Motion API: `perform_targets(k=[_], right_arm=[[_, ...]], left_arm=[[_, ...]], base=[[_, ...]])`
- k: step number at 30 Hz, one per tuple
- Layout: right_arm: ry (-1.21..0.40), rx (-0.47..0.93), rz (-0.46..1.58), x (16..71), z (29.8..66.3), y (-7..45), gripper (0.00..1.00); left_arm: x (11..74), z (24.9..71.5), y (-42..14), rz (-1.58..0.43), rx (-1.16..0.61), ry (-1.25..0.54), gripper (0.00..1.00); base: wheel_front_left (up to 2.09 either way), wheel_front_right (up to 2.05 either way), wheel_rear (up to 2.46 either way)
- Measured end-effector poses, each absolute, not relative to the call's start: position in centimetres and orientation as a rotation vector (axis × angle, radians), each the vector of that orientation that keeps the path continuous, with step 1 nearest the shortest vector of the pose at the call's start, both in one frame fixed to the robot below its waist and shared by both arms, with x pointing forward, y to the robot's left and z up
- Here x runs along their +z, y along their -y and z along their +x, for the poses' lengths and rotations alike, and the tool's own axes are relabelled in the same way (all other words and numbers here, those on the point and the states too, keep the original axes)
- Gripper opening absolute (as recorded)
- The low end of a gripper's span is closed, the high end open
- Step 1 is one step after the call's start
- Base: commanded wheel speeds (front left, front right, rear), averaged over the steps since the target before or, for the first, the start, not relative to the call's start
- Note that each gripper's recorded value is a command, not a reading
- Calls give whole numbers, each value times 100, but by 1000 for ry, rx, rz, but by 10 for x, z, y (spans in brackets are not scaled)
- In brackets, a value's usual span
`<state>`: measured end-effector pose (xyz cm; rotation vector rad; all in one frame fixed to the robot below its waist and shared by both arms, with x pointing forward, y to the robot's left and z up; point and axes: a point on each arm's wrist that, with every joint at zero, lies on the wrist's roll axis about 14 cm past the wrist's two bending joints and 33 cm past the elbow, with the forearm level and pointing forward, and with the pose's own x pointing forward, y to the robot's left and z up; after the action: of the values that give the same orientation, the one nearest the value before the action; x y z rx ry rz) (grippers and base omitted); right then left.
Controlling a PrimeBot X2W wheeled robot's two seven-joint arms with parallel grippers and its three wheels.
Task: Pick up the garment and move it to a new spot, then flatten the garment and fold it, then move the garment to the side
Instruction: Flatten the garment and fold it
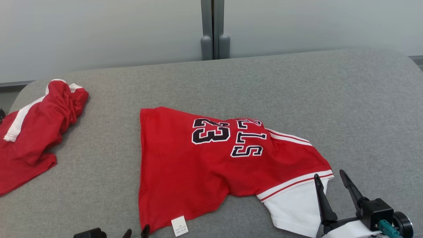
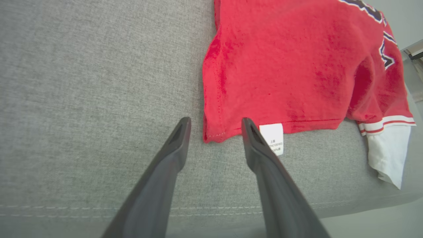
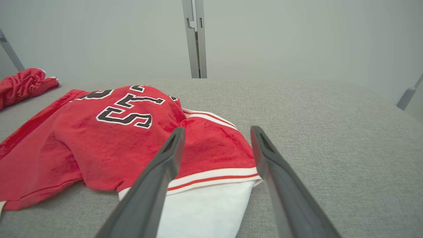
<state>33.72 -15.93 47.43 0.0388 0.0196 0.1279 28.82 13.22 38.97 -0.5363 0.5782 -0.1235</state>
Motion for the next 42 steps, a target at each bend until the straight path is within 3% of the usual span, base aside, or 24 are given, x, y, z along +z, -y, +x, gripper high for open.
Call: perform_targets(k=[4,7,14,20,27,36,37,42], right_arm=[[-18,113,36,475,335,164,100],[-17,101,36,475,333,168,100],[-19,95,44,474,336,168,100],[-11,70,46,477,340,175,100],[-26,12,44,474,335,191,100],[-56,-41,44,466,330,206,100],[-58,-47,43,466,330,208,100],[-70,-64,41,462,329,213,100]], left_arm=[[386,292,-152,-425,-87,-589,100],[410,319,-165,-362,-73,-492,100],[482,382,-82,-372,-383,-366,100],[482,403,-14,-245,-609,-458,100],[453,423,22,-92,-734,-587,100],[389,427,20,62,-751,-764,100],[385,425,23,62,-771,-771,0],[387,435,33,36,-792,-681,0]], base=[[0,0,0],[0,0,0],[0,0,0],[0,0,0],[0,0,0],[0,0,0],[0,0,0],[0,0,0]])
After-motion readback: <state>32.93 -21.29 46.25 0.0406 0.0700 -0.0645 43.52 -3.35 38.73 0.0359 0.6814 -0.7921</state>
